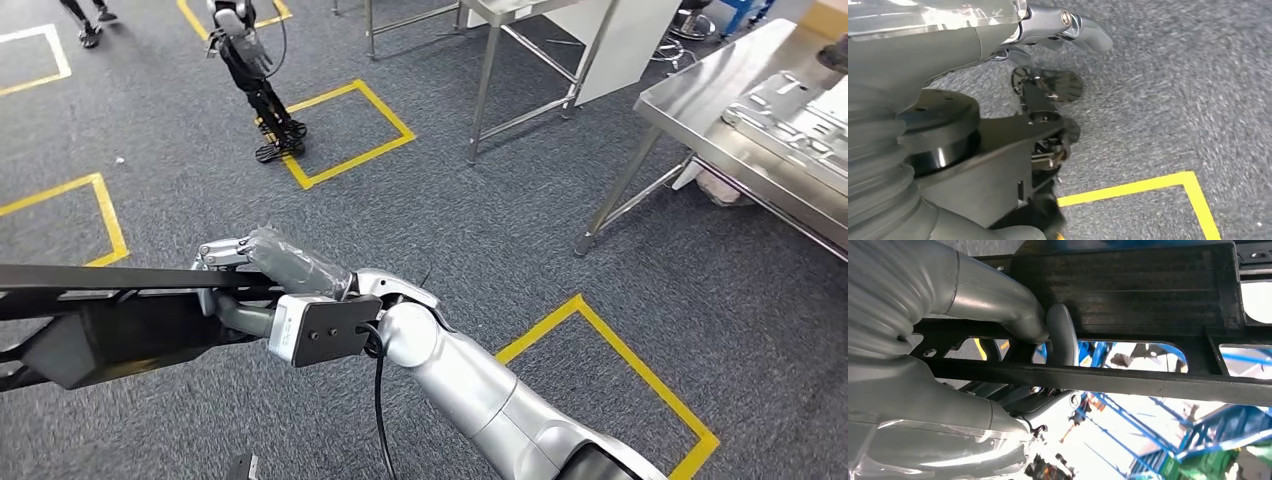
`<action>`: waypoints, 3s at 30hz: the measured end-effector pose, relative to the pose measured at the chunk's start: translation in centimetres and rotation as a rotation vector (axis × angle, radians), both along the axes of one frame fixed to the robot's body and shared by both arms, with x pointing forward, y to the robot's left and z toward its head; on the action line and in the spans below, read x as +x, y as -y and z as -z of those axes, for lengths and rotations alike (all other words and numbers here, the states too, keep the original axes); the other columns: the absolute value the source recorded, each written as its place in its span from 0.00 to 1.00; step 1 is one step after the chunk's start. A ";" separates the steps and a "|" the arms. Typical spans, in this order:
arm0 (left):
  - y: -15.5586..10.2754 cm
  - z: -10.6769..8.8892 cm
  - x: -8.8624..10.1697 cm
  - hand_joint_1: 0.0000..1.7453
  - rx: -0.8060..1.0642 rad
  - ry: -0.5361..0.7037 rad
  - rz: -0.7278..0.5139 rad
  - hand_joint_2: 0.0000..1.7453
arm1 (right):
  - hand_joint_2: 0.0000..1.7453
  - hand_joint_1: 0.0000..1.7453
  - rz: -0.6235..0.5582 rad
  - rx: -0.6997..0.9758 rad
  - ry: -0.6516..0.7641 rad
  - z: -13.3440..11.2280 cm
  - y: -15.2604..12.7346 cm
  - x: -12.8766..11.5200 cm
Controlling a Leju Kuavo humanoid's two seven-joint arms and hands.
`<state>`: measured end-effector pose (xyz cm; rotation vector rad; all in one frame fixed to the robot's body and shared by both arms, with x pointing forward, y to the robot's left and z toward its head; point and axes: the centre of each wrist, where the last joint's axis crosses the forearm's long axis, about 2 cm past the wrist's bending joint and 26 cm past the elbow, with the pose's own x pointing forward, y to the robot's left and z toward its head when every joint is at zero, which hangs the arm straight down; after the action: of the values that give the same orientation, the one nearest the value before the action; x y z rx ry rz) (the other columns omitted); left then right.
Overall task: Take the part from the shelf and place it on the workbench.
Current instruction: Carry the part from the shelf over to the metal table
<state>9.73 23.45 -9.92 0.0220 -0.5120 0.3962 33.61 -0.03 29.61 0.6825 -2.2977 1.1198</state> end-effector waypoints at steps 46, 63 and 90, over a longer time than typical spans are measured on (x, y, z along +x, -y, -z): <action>0.3 -0.1 0.3 0.00 0.016 -0.018 0.047 1.00 | 1.00 1.00 0.004 -0.011 -0.012 0.5 -0.3 -0.1; 0.5 -0.2 0.8 0.00 0.019 -0.016 0.048 1.00 | 1.00 1.00 0.020 -0.028 0.000 0.5 0.0 0.2; 0.5 -0.2 0.7 0.00 0.014 -0.006 0.044 1.00 | 1.00 1.00 0.012 -0.089 0.022 0.3 -0.6 -0.2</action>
<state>10.43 22.97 -9.70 0.0250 -0.5084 0.3493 33.42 0.54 29.31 0.6244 -2.2518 1.2213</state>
